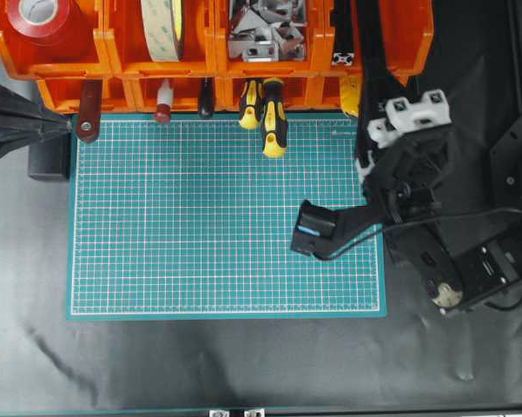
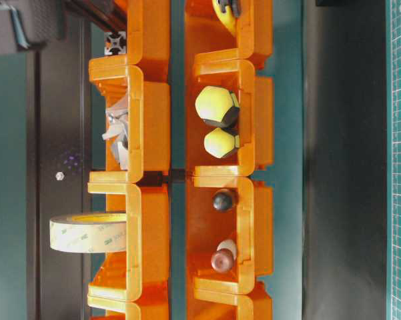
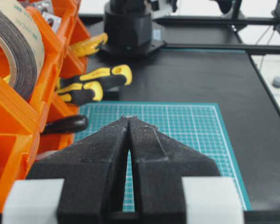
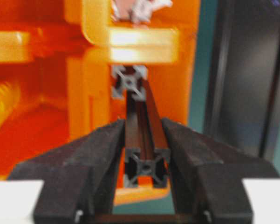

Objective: Pick frame from container rack with right arm.
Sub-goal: 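Pull the black extrusion out of the rack toward the mat with right gripper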

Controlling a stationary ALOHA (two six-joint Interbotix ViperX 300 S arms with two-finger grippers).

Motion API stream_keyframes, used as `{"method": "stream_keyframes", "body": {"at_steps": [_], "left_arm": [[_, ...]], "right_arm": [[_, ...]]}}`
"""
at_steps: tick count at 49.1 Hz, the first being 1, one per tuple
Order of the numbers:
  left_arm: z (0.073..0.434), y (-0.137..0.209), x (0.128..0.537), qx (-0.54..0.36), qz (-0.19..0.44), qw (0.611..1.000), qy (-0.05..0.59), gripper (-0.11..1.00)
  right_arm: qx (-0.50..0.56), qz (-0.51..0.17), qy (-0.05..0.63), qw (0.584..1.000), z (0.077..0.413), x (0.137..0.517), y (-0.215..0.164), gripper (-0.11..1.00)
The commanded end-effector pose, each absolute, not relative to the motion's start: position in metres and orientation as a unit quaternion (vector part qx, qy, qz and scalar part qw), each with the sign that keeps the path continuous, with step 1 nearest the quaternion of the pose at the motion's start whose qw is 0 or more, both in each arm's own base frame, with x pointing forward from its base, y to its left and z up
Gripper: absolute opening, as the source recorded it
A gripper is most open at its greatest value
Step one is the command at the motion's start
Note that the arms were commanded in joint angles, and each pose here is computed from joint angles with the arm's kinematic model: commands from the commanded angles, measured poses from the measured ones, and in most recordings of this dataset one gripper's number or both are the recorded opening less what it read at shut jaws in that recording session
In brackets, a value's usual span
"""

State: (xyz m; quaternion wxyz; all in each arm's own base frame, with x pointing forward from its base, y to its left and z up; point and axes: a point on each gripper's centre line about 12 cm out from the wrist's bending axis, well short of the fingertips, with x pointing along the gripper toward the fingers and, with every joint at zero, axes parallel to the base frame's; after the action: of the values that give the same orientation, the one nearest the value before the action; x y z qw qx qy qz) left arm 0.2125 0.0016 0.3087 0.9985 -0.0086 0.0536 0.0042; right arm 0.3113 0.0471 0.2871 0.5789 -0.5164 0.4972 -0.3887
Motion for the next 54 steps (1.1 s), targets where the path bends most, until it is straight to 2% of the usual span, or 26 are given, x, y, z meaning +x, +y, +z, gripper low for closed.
{"method": "stream_keyframes", "body": {"at_steps": [1,14,23,29,36,48,54], "left_arm": [[0.32,0.002,0.215,-0.01,0.006,0.999,0.039,0.0],[0.321,0.002,0.214,-0.01,0.005,0.999,0.038,0.0],[0.322,0.002,0.213,-0.01,0.005,0.999,0.034,0.0],[0.326,0.002,0.211,-0.01,0.005,1.0,0.027,0.0],[0.325,0.003,0.21,-0.01,0.006,1.0,0.028,0.0],[0.321,0.003,0.214,-0.016,0.007,0.999,0.034,0.0],[0.32,0.003,0.215,-0.037,0.008,0.999,0.037,0.0]], "right_arm": [[-0.509,-0.403,0.485,0.586,0.303,0.308,0.057,0.25],[-0.521,-0.432,0.434,0.595,0.336,0.297,0.09,0.25],[-0.551,-0.401,0.351,0.642,0.351,0.303,0.138,0.25],[-0.56,-0.364,0.323,0.67,0.353,0.31,0.168,0.25],[-0.587,-0.308,0.316,0.679,0.343,0.316,0.192,0.25],[-0.63,-0.14,0.374,0.666,0.289,0.322,0.211,0.25],[-0.633,-0.099,0.382,0.667,0.273,0.321,0.21,0.25]]}}
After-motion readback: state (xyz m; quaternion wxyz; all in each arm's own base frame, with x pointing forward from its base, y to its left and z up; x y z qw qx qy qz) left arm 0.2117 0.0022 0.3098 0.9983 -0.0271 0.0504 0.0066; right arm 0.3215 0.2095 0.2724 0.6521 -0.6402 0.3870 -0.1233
